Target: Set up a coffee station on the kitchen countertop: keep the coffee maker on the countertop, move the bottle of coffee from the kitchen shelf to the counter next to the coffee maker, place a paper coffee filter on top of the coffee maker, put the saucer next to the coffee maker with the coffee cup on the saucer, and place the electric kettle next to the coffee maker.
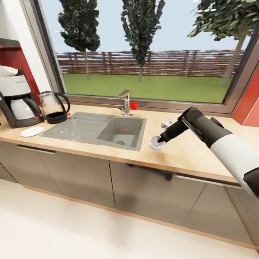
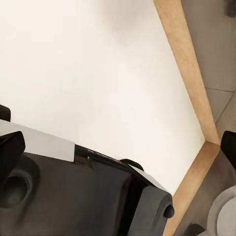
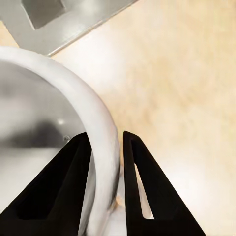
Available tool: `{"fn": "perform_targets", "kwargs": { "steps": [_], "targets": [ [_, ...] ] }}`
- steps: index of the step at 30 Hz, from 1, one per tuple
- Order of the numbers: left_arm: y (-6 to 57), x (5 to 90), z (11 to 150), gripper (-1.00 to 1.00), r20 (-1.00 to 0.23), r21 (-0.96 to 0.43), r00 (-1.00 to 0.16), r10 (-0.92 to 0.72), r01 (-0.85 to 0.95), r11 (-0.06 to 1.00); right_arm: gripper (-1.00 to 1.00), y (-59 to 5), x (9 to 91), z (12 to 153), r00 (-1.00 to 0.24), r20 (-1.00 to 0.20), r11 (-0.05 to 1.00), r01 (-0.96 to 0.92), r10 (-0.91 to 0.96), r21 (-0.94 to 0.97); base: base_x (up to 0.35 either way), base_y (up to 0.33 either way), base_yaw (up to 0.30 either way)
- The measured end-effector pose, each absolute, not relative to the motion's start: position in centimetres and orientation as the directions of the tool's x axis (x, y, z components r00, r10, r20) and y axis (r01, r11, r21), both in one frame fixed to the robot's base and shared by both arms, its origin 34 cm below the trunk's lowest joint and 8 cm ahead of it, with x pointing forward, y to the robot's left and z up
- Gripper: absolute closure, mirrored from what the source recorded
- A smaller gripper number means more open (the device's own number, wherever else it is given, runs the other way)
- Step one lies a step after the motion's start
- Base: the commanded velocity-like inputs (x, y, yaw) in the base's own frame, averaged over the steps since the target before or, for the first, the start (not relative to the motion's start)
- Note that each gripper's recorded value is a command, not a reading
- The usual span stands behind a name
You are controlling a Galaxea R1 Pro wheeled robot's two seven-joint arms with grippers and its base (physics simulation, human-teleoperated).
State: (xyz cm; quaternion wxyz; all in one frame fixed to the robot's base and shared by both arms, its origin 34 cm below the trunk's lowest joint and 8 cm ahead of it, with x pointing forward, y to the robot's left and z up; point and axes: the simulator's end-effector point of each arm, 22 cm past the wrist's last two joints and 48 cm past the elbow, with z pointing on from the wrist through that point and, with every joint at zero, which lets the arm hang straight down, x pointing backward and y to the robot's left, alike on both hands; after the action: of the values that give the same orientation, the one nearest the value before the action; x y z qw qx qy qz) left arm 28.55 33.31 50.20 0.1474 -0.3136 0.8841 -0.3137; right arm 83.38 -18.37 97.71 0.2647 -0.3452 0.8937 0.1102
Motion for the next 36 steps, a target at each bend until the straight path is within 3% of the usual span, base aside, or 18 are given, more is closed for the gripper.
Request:
{"fn": "perform_targets", "kwargs": {
  "steps": [7,20,36],
  "targets": [
    [33.3,28.6,50.2,-1.0,-0.063,-0.647,-0.76,-0.647,-0.462,0.606,1.0,-18.0,83.3,97.7,-0.618,-0.55,0.734,-0.679,-0.561,0.015,0.0,0.0,0.238],
    [33.3,28.6,50.2,-1.0,-0.064,-0.647,-0.76,-0.647,-0.462,0.607,1.0,-17.2,83.3,98.6,-0.592,-0.569,0.719,-0.695,-0.571,0.003,0.0,0.001,0.023],
    [33.3,28.6,50.2,-1.0,-0.064,-0.647,-0.76,-0.647,-0.462,0.606,1.0,-17.3,83.3,98.6,-0.591,-0.568,0.718,-0.696,-0.573,0.0,0.039,0.299,0.252]
  ]
}}
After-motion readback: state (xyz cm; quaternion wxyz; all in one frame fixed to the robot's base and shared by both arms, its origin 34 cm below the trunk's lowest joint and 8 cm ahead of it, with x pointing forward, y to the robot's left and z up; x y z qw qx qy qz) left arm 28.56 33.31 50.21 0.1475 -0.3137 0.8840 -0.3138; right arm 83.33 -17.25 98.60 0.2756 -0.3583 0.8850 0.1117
